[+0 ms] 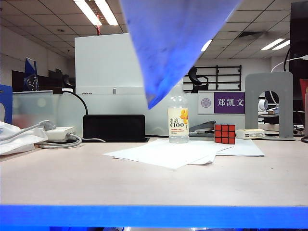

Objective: Take the glasses case out of the canvas bag and put it on the table.

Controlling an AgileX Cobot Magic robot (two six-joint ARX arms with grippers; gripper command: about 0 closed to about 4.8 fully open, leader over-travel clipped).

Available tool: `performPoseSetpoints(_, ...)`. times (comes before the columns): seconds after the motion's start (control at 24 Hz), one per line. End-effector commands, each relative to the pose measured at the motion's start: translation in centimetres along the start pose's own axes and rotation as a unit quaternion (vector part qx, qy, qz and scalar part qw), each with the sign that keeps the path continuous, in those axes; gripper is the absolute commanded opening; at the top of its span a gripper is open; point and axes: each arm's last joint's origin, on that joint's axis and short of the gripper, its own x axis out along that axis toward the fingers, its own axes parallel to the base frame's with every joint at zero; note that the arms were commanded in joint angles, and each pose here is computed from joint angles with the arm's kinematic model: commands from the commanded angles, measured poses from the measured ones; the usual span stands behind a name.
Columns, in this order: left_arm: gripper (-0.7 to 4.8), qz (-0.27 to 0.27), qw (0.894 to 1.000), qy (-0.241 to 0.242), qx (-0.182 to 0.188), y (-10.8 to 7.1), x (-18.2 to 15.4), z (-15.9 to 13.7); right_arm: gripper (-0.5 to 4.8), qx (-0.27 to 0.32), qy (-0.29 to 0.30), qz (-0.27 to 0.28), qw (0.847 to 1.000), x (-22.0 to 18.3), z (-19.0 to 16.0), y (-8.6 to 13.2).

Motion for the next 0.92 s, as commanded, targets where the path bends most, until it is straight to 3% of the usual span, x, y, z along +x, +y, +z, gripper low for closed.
performPoseSetpoints(0.04,-0.05,0.040,0.998,-0.009,0.038,0.9,0.0,-0.3,4.79,-0.065,-0.073,-0.057,0.994,-2.8,3.3,2.4)
performPoseSetpoints(0.08,-0.05,0.034,0.998,-0.015,0.046,0.8,0.1,0.0,4.48,-0.068,-0.067,-0.067,0.993,-2.9,3.6,2.8)
performPoseSetpoints(0.13,-0.05,0.020,0.999,-0.019,0.043,0.8,0.3,0.4,4.16,-0.061,-0.023,-0.072,0.995,-2.6,2.9,3.1)
performPoseSetpoints(0.25,-0.05,-0.001,0.999,-0.026,0.034,0.2,0.3,0.7,4.41,-0.036,0.089,-0.009,0.995,0.2,0.6,3.4)
performPoseSetpoints(0.33,-0.05,-0.004,0.999,-0.030,0.034,-0.1,0.2,0.6,4.79,-0.001,0.113,0.015,0.993,1.3,0.1,3.7)
performPoseSetpoints(0.42,-0.05,-0.003,0.999,-0.032,0.037,-0.2,0.2,0.6,4.79,0.031,0.120,0.036,0.992,1.5,-0.1,4.0)
performPoseSetpoints(0.5,-0.05,0.000,0.999,-0.032,0.037,-0.1,0.2,0.5,4.79,0.041,0.170,0.041,0.984,1.8,-1.1,4.0)
performPoseSetpoints(0.54,-0.05,0.000,0.999,-0.032,0.037,-0.1,0.2,0.5,4.79,0.069,0.219,0.041,0.972,2.6,-2.2,3.7)
performPoseSetpoints(0.58,-0.05,-0.001,0.999,-0.033,0.042,-0.1,0.2,0.5,4.79,0.100,0.236,0.020,0.966,3.1,-2.5,3.5)
performPoseSetpoints(0.63,-0.05,-0.002,0.998,-0.033,0.052,-0.3,0.1,0.4,4.79,0.154,0.266,-0.038,0.951,3.9,-2.9,3.2)
performPoseSetpoints(0.75,-0.05,0.005,0.998,-0.028,0.062,-0.1,0.1,0.3,4.79,0.226,0.234,-0.088,0.942,4.2,-2.4,2.8)
performPoseSetpoints(0.83,-0.05,0.022,0.997,-0.021,0.071,0.4,0.1,0.2,4.79,0.255,0.175,-0.064,0.949,4.8,-1.6,2.5)
performPoseSetpoints(0.92,-0.05,0.073,0.993,-0.021,0.085,1.7,0.1,-0.2,4.79,0.266,0.106,-0.043,0.957,8.1,-0.7,2.3)
